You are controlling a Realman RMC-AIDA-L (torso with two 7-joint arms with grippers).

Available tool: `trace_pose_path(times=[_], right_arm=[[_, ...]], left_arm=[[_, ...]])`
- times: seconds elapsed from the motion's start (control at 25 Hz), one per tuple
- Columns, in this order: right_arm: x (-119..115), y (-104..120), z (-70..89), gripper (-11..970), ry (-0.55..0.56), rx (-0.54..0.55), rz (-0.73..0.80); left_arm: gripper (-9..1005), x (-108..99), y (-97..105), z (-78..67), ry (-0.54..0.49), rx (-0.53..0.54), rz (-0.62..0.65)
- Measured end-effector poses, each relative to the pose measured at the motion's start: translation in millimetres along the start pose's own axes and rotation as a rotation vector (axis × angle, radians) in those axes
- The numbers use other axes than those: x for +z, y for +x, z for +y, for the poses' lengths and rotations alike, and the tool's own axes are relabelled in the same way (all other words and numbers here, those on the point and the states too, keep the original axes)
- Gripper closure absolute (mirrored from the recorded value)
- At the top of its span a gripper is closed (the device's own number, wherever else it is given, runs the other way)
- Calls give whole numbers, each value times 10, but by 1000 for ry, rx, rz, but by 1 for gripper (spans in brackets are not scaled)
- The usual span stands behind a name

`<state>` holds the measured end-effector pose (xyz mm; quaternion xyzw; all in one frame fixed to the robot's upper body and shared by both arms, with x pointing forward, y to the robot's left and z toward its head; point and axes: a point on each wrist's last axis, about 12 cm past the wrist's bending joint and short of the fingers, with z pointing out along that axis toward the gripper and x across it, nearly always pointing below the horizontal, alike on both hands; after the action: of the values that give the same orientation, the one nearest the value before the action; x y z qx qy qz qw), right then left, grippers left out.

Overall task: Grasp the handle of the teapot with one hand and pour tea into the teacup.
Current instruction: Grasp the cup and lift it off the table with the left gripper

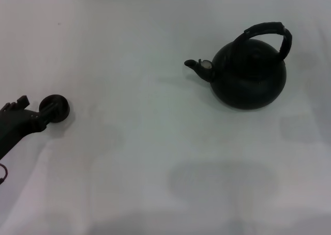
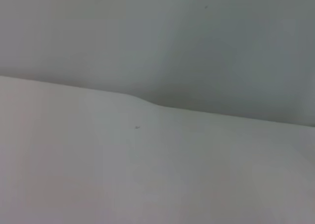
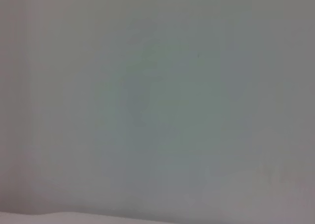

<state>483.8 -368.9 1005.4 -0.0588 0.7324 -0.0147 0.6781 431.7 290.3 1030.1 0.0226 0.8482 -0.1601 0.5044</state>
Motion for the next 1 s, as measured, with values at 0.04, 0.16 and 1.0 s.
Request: trace_pose_path(times=[0.04,0.16,1.0], right_arm=[[2,-1,0,118,0,0,-1],[3,-3,-1,118,-1,-1,-1],[8,-18,-11,118,-1,-6,-9]], left_arm=[[119,5,3,-3,1,0,2],[119,28,13,-8,7,-2,8],[117,135,28,-20,28,-28,63]])
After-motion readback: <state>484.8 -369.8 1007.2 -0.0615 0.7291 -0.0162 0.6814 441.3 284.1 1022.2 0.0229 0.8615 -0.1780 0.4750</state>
